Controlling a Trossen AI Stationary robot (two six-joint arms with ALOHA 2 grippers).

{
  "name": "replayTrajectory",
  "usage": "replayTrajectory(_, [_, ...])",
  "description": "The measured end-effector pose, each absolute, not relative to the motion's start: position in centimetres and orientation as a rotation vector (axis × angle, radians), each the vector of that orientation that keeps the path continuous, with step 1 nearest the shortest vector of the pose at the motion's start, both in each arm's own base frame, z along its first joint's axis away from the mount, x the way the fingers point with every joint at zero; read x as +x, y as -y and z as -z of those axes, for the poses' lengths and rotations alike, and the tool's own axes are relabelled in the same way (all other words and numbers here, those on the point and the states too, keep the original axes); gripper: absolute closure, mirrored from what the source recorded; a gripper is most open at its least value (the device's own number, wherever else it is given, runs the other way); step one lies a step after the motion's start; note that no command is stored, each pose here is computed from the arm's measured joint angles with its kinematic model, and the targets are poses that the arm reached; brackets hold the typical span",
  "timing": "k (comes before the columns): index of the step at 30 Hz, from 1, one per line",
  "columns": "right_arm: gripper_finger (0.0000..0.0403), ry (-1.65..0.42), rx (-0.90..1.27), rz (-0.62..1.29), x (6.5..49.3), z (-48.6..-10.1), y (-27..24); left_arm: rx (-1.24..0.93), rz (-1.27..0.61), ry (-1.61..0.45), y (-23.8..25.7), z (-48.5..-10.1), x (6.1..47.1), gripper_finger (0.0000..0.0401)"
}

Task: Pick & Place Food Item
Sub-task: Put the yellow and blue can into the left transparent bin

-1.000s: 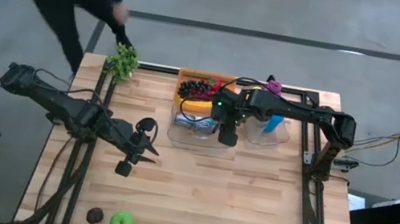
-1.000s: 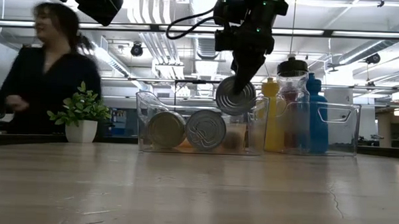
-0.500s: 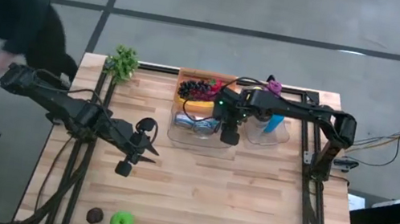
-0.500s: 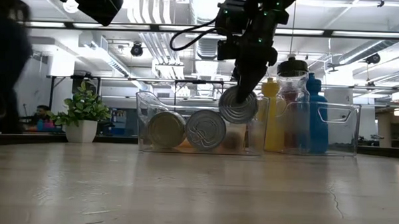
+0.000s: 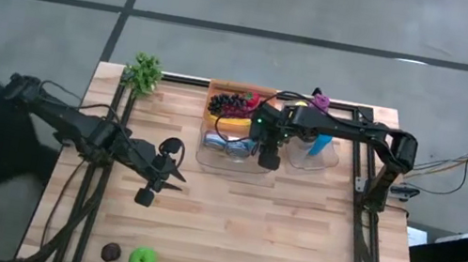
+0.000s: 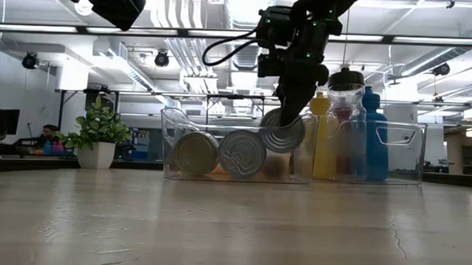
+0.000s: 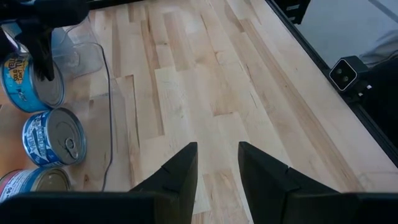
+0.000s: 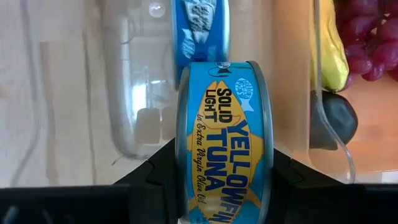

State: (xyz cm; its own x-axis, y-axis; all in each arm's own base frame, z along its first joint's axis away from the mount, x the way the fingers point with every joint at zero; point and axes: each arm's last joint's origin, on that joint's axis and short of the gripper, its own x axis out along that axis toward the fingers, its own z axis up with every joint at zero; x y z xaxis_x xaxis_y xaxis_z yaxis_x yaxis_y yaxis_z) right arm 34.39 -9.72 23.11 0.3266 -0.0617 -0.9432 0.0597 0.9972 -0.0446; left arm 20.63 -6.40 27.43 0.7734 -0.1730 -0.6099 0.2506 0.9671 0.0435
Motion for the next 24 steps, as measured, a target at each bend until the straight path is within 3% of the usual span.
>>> replayTrajectory(24, [0.0266,-1.232,0.003,0.047,34.1,-21.8,9.9,0.125,0.230,-0.647,6.4,-27.4,20.6,0.0283])
